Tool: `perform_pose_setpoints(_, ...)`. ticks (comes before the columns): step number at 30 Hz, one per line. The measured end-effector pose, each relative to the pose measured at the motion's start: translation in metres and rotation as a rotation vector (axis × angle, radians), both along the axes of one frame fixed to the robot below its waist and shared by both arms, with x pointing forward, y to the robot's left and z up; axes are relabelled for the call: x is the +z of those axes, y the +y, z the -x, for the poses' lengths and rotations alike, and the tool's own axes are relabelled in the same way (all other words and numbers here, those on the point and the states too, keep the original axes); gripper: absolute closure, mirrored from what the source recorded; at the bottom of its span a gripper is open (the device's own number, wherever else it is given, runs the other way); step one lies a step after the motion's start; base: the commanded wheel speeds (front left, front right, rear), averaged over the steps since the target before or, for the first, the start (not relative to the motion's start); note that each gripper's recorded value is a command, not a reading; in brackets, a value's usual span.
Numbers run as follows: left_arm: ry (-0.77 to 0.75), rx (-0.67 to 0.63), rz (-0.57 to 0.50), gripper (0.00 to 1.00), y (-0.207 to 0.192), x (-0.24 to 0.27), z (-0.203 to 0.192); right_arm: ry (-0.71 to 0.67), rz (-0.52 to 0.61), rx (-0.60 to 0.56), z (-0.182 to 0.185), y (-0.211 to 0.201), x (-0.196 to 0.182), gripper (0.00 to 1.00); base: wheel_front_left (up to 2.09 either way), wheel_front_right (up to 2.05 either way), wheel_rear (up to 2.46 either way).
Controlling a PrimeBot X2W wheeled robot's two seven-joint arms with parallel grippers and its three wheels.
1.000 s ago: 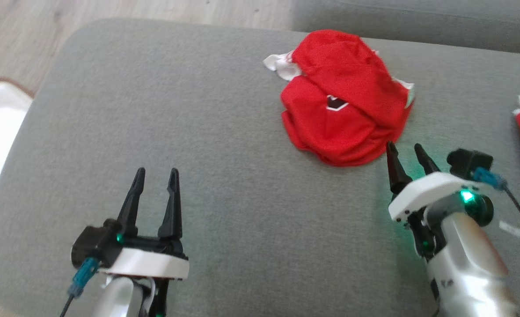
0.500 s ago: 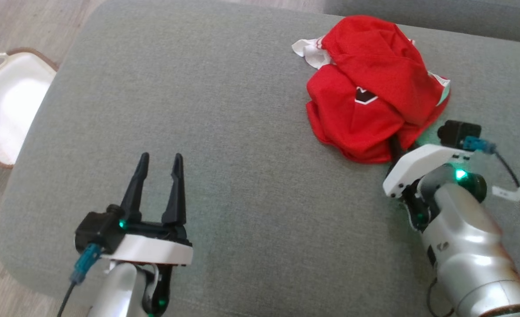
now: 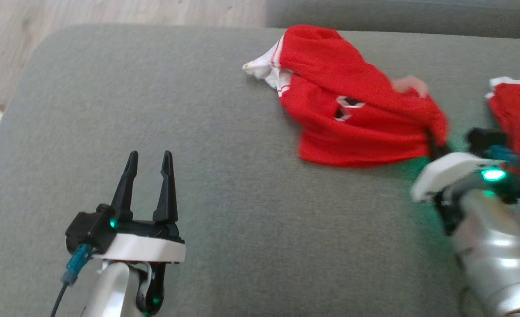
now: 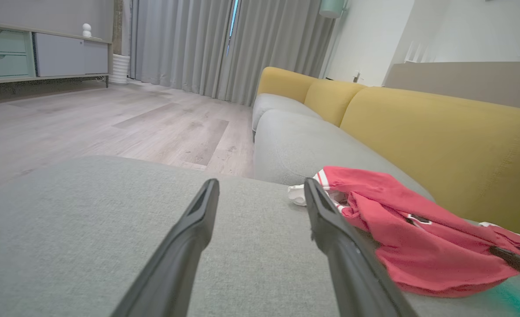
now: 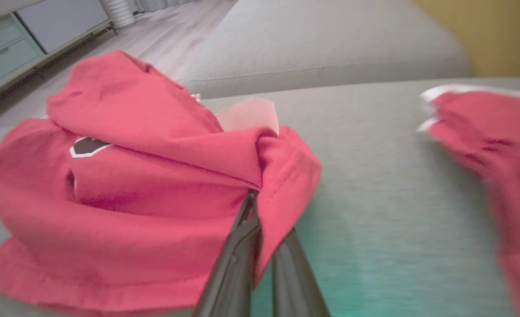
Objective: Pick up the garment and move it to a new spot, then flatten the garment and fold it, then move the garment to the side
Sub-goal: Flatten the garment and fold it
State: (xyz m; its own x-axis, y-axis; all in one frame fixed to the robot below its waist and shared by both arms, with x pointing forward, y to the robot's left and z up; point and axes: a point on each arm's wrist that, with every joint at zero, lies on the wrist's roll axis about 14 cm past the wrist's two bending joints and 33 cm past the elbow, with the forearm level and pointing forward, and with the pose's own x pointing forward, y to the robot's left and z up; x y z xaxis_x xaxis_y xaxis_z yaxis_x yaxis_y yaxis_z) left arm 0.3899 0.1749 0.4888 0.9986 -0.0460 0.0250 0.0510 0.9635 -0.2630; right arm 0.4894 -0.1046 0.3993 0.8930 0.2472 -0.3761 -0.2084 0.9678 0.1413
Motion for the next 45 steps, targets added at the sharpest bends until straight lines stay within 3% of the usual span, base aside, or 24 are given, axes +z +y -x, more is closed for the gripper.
perform_pose_setpoints(7,-0.044,-0.044,0.008,0.0,-0.016,0.014,-0.001,-0.091,0.127,-0.133,-0.007,-0.089,0.036,1.0,0.0,0.0,0.0)
perform_pose_setpoints(8,-0.049,-0.047,0.009,0.0,-0.016,0.016,-0.001,-0.094,0.137,-0.141,-0.007,-0.094,0.039,0.46,0.0,0.0,0.0)
perform_pose_setpoints(9,-0.052,-0.048,0.009,0.0,-0.017,0.017,-0.001,-0.103,0.147,-0.141,-0.007,-0.096,0.043,0.0,0.0,0.0,0.0)
perform_pose_setpoints(12,-0.06,-0.052,0.009,0.0,-0.018,0.02,-0.001,-0.142,0.159,-0.129,-0.01,-0.092,0.053,0.0,0.0,0.0,0.0)
perform_pose_setpoints(17,-0.062,-0.059,0.013,0.0,-0.021,0.02,-0.001,-0.277,0.12,-0.066,-0.013,-0.05,0.081,0.0,0.0,0.0,0.0)
perform_pose_setpoints(23,-0.069,-0.082,0.017,0.0,-0.029,0.022,0.0,-0.36,0.051,-0.04,0.025,-0.026,0.087,0.0,0.0,0.0,0.0)
perform_pose_setpoints(31,-0.071,-0.101,0.02,0.0,-0.035,0.022,0.002,-0.285,-0.055,-0.01,0.089,-0.007,0.053,0.0,0.0,0.0,0.0)
perform_pose_setpoints(38,-0.056,-0.088,0.017,0.0,-0.03,0.017,0.005,-0.297,-0.042,0.11,0.084,0.03,0.057,0.0,0.0,0.0,0.0)
perform_pose_setpoints(45,-0.026,-0.056,0.018,0.0,-0.019,0.008,0.007,-0.203,0.08,0.3,0.071,0.075,0.034,0.0,0.0,0.0,0.0)
